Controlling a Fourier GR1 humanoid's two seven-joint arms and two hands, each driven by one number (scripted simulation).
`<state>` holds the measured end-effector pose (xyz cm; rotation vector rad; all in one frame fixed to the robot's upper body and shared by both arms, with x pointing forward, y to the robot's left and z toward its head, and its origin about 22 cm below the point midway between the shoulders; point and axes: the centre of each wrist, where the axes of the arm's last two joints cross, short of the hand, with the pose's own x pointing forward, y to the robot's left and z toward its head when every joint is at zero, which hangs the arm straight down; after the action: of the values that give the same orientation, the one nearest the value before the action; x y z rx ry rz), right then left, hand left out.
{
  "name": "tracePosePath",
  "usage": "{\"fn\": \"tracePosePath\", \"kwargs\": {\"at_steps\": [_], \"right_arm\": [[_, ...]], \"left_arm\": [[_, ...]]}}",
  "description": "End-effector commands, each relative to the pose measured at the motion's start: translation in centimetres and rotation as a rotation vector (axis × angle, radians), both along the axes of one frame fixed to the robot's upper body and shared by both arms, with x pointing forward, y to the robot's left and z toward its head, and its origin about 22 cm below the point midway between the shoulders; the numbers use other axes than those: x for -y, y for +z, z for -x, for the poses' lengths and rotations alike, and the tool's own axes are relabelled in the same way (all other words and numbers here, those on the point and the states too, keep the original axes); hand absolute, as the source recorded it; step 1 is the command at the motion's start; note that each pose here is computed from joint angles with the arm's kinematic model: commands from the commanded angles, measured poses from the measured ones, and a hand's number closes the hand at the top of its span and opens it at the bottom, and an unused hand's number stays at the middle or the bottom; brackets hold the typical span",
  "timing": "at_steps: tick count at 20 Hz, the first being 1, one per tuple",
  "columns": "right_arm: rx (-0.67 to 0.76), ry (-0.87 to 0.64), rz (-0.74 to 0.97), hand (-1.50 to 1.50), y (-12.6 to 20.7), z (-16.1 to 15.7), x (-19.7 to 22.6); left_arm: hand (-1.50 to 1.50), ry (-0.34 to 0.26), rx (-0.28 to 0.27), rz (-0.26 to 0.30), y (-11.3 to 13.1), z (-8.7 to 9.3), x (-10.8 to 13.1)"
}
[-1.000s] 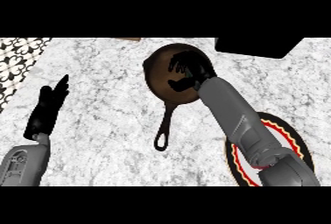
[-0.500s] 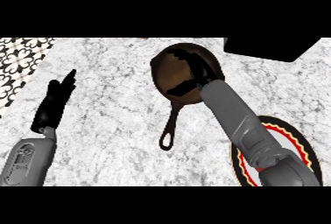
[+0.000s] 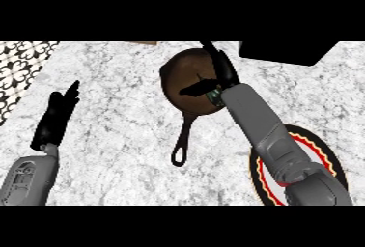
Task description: Pick the eggplant from the plate and place it in the pan
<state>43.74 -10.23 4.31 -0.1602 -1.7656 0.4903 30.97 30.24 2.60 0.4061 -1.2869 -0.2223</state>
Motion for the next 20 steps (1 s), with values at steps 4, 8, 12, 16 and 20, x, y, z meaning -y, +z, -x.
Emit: {"fn": "tracePosePath", "kwargs": {"at_steps": [4, 8, 12, 16, 20], "right_arm": [[0.005, -0.119, -0.081, -1.50, 1.9, -1.2, 2.6], [0.008, -0.127, -0.123, -1.50, 2.4, -1.8, 7.3], [0.015, -0.136, -0.139, -1.50, 3.3, -1.8, 14.2], [-0.016, -0.099, -0.127, -1.50, 4.1, -1.1, 19.5], [-0.017, -0.085, -0.101, -1.50, 5.1, -0.7, 22.2]], "left_arm": [[0.00, 0.052, 0.002, -0.004, -0.6, 0.6, -0.6], [0.00, 0.082, -0.013, 0.005, -0.7, 1.3, -2.1], [0.00, 0.090, -0.013, 0.009, -0.6, 2.5, -3.0], [0.00, 0.102, -0.015, 0.008, -1.1, 2.3, -2.8], [0.00, 0.092, -0.015, -0.004, -0.7, 1.3, -2.7]]}}
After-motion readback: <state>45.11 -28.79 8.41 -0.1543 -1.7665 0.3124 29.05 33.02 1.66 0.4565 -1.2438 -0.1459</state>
